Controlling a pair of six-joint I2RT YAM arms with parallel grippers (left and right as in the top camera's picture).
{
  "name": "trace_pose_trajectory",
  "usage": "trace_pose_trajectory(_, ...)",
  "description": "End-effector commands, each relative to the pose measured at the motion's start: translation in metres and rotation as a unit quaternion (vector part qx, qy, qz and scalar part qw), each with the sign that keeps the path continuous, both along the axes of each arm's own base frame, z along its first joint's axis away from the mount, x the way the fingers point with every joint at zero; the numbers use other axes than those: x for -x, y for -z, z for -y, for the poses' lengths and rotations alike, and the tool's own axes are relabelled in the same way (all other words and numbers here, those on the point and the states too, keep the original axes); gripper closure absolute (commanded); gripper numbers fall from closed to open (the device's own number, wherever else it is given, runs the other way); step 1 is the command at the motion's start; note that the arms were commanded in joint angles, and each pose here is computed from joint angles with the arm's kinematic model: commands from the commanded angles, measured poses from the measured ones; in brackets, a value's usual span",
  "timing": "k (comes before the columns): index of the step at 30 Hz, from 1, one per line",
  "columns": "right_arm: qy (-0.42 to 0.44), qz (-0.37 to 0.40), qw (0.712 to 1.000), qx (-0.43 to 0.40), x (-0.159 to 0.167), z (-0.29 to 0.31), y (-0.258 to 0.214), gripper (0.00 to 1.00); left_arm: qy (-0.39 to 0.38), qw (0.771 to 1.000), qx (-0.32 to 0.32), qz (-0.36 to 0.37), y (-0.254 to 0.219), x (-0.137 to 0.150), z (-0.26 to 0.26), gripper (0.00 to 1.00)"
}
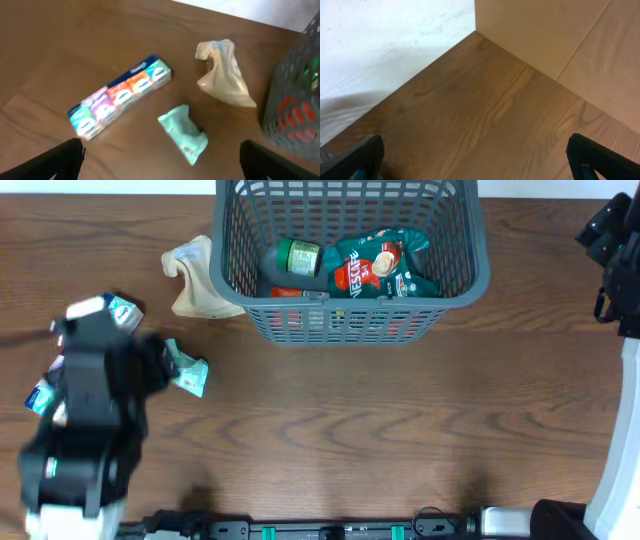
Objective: Pack container
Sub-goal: 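Move the left gripper down onto the pale green wrapper and grasp it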
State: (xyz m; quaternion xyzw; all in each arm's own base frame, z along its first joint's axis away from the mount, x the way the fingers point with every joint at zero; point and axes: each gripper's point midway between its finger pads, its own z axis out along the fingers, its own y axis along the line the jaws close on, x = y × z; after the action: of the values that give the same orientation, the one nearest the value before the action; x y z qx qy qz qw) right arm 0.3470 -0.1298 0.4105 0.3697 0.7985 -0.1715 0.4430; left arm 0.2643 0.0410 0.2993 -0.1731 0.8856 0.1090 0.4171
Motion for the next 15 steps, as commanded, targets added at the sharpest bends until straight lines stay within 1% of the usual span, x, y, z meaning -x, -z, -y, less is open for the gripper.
trace_pose_trajectory(1, 0.009, 0.003, 1.0, -0.004, 0.0, 0.002, 0.001, 0.01, 0.031, 0.999, 0.03, -0.031, 0.013, -0.017, 0.016, 0.01)
trace_pose_trajectory(2, 0.009, 0.003, 1.0, -0.004, 0.0, 0.002, 0.001, 0.01, 0.035, 0.998, 0.033, -0.045, 0.02, -0.02, 0.018, 0.01)
trace_pose_trajectory(6, 0.008, 0.003, 1.0, -0.004, 0.0, 0.002, 0.001, 0.01, 0.038, 0.997, 0.027, -0.061, 0.034, -0.04, 0.02, 0.01)
trace_pose_trajectory(7, 0.009, 0.003, 1.0, -0.004, 0.0, 0.002, 0.001, 0.01, 0.031, 0.997, 0.033, -0.064, 0.037, -0.044, 0.02, 0.01)
trace_pose_trajectory(8, 0.009, 0.003, 1.0, -0.004, 0.0, 0.002, 0.001, 0.01, 0.011, 0.997, 0.051, -0.063, 0.042, -0.047, 0.02, 0.01)
trace_pose_trajectory(10, 0.009, 0.003, 1.0, -0.004, 0.0, 0.002, 0.001, 0.01, -0.057, 0.991, 0.106, -0.058, 0.054, -0.05, 0.018, 0.02)
trace_pose_trajectory(11, 0.009, 0.003, 1.0, -0.004, 0.0, 0.002, 0.001, 0.01, -0.076, 0.988, 0.12, -0.057, 0.057, -0.05, 0.017, 0.01)
trace_pose_trajectory(13, 0.009, 0.003, 1.0, -0.004, 0.0, 0.002, 0.001, 0.01, -0.136, 0.976, 0.162, -0.054, 0.068, -0.051, 0.013, 0.01)
trace_pose_trajectory(15, 0.009, 0.003, 1.0, -0.004, 0.0, 0.002, 0.001, 0.01, -0.171, 0.966, 0.185, -0.057, 0.078, -0.055, 0.013, 0.01)
